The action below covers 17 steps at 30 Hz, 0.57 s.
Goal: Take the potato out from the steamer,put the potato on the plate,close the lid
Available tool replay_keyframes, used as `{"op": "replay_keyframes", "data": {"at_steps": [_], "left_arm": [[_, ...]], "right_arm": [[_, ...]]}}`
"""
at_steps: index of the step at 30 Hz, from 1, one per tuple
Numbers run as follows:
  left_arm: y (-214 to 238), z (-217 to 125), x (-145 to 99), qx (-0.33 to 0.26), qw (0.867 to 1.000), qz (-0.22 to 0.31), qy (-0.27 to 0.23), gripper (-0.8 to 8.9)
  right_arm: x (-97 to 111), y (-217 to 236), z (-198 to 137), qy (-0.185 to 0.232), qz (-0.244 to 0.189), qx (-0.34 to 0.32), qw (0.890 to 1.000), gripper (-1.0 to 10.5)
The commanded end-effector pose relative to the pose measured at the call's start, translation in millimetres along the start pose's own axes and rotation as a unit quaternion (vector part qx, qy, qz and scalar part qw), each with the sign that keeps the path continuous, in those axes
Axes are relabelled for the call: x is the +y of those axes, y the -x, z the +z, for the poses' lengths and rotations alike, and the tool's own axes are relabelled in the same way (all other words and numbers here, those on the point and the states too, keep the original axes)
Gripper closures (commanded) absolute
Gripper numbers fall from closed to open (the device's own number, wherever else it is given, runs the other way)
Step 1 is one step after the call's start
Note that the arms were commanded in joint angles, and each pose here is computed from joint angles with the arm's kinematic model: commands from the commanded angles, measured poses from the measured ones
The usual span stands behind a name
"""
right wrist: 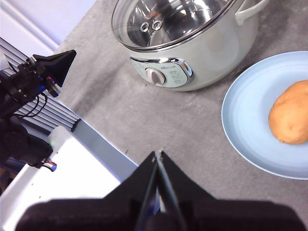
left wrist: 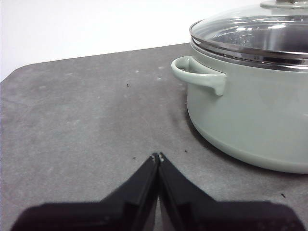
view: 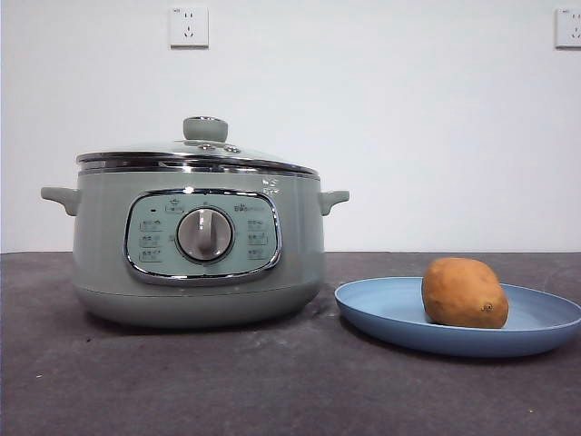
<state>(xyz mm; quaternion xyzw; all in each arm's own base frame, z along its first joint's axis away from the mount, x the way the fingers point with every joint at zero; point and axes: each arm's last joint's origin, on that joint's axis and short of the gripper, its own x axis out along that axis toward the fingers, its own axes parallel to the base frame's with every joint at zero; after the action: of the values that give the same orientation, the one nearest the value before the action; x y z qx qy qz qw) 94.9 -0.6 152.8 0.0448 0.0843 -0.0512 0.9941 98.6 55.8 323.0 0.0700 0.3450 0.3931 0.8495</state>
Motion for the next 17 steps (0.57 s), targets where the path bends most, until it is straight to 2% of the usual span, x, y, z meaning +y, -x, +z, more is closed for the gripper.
{"op": "replay_keyframes", "data": {"at_steps": [1,3,6,10,13,17], "left_arm": [[-1,-5,0,0.009,1.000,-0.002,0.003,8.17],[-1,-5,0,0.009,1.000,-0.002,0.003,8.17],[-1,-5,0,0.009,1.000,-0.002,0.003,8.17],[-1,-5,0,0.009,1.000,-0.002,0.003,8.17],[-1,-5,0,0.009,1.000,-0.003,0.003,8.17],[-1,-5,0,0.009,1.000,-0.003,0.003,8.17]], "right_arm": [[-2,6,2,0.042,-0.044,-0.032,0.998,9.5],[-4,13,2,0.064,-0.084,-0.069,0.992,9.5],[-7,22,-2,0.079,-0.112,-0.132,0.982,9.5],[-20,21,-19,0.102,-0.161,-0.213,0.958,9.5],[-33,12,-36,0.121,-0.182,-0.266,0.939,9.5],[-49,-5,-61,0.130,-0.196,-0.301,0.924,9.5]]}}
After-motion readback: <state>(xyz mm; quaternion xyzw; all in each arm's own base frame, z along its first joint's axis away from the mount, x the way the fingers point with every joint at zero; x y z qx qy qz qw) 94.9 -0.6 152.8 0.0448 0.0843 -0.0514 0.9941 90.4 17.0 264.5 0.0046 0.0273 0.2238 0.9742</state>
